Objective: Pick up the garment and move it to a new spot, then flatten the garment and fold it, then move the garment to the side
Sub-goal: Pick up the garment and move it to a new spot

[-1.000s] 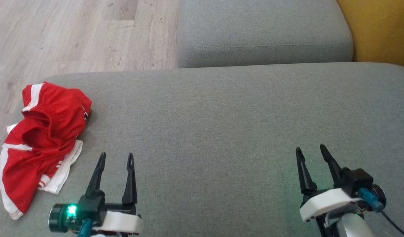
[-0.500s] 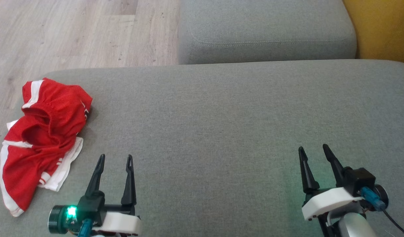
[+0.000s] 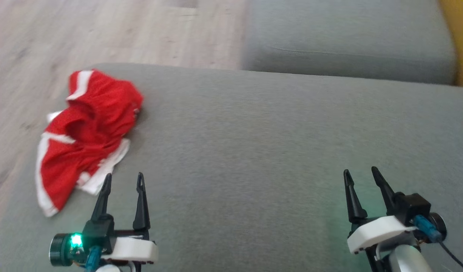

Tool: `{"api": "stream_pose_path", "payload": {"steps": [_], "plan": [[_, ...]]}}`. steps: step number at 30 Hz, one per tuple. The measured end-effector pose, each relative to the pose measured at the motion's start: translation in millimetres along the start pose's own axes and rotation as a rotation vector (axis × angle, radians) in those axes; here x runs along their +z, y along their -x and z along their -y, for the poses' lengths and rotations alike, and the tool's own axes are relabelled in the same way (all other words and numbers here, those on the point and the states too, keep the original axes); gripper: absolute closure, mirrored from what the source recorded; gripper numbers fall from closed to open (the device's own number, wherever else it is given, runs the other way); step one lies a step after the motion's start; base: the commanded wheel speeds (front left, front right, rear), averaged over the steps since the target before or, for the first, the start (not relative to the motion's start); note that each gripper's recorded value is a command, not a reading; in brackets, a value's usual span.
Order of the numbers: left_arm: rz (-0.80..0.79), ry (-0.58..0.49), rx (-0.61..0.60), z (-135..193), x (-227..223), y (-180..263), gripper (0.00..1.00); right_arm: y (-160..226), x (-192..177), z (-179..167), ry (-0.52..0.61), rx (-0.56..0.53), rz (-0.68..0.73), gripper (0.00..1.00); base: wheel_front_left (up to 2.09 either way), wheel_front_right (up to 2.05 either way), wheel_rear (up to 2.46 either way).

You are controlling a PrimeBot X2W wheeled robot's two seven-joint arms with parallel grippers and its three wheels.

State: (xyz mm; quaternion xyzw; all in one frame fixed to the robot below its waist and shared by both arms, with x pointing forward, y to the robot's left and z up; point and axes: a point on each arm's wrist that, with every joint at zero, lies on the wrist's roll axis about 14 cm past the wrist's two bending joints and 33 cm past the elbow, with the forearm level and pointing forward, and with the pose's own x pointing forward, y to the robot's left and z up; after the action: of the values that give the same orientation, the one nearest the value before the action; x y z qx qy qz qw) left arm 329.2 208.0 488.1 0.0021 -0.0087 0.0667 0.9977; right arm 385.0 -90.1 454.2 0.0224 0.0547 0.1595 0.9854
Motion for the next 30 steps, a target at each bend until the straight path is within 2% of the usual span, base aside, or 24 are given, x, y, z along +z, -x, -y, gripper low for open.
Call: {"api": "stream_pose_path", "payload": {"steps": [9, 15, 16, 20, 25, 30], "plan": [[-0.007, 0.001, 0.2, -59.5, -2.3, 34.8, 0.0, -28.5, -2.2, -59.0, 0.022, 0.184, -0.017, 0.0, 0.0, 0.0, 0.0], [-0.006, -0.001, 0.355, -102.5, -1.7, 67.4, 0.0, -41.2, -4.9, -103.5, 0.038, 0.316, -0.029, 0.0, 0.0, 0.0, 0.0], [-0.006, -0.005, 0.412, -116.9, -1.1, 78.6, 0.0, -43.0, -7.5, -116.9, 0.041, 0.357, -0.036, 0.0, 0.0, 0.0, 0.0], [-0.024, -0.011, 0.475, -131.5, -4.2, 90.2, 0.0, -45.8, -19.0, -127.1, 0.058, 0.395, -0.064, 0.0, 0.0, 0.0, 0.0], [0.008, -0.048, 0.485, -139.7, 12.8, 72.0, 0.0, -57.3, -36.1, -124.0, 0.094, 0.401, -0.097, 0.0, 0.0, 0.0, 0.0], [0.143, -0.105, 0.434, -146.2, 65.7, 13.2, 0.0, -82.8, -43.2, -115.6, 0.14, 0.387, -0.087, 0.0, 0.0, 0.0, 0.0]]}}
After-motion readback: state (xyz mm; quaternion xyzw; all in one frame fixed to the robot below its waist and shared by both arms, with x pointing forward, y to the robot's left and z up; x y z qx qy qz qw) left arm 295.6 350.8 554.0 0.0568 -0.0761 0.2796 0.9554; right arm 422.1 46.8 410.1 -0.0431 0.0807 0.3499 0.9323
